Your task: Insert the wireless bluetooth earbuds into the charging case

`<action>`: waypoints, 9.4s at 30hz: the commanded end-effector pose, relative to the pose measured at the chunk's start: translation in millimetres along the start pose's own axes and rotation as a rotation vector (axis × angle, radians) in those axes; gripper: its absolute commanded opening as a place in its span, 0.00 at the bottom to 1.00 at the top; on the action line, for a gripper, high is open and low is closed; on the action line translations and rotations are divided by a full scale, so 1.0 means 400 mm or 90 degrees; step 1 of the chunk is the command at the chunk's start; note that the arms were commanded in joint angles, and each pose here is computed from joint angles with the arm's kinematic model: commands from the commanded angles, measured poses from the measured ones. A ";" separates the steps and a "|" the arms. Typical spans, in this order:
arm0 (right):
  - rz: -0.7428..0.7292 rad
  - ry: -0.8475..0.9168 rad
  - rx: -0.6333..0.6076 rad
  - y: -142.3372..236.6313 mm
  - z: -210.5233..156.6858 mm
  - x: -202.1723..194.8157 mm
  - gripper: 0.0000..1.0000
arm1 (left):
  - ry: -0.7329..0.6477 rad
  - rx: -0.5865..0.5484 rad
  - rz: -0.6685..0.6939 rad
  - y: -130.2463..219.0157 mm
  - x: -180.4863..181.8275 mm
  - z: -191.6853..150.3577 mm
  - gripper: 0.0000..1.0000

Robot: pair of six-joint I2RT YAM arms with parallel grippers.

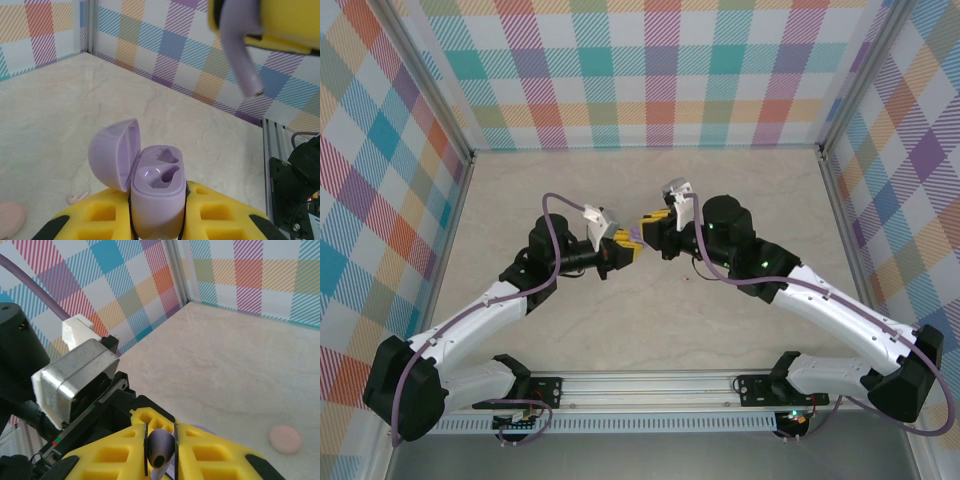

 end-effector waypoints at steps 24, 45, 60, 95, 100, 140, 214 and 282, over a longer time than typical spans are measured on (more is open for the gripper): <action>-0.062 0.025 -0.023 -0.034 0.036 -0.023 0.19 | 0.035 -0.040 -0.053 0.006 -0.072 0.092 0.12; -0.056 0.027 -0.005 -0.044 0.022 -0.018 0.19 | 0.058 -0.043 -0.027 -0.003 -0.049 0.094 0.12; -0.068 0.030 0.012 -0.049 0.004 -0.027 0.19 | 0.065 -0.046 -0.019 -0.003 -0.045 0.097 0.12; -0.054 0.027 0.062 -0.056 -0.033 -0.019 0.19 | 0.069 -0.076 0.015 0.006 -0.027 0.115 0.12; -0.067 0.025 0.061 -0.054 -0.031 -0.027 0.19 | 0.070 -0.075 0.011 0.005 -0.029 0.116 0.12; -0.102 0.002 0.033 -0.046 -0.013 -0.047 0.15 | 0.103 -0.045 -0.024 -0.023 -0.037 0.111 0.13; -0.057 0.002 0.063 -0.037 -0.016 -0.019 0.20 | 0.092 -0.046 -0.029 -0.023 -0.040 0.111 0.14; -0.106 -0.089 0.114 -0.034 -0.008 -0.076 0.21 | 0.042 -0.049 -0.056 0.000 -0.068 0.095 0.13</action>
Point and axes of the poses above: each hand's point on the last joint's axis, 136 mm out from that joint toward the fingers, its own y axis back along the fingers, its own x axis along the line the jaws close on, z = x × y, the point moved 1 cm from there along y, back along the fingers, and after that the axes turned 15 degrees about y, right-handed, at the moved point
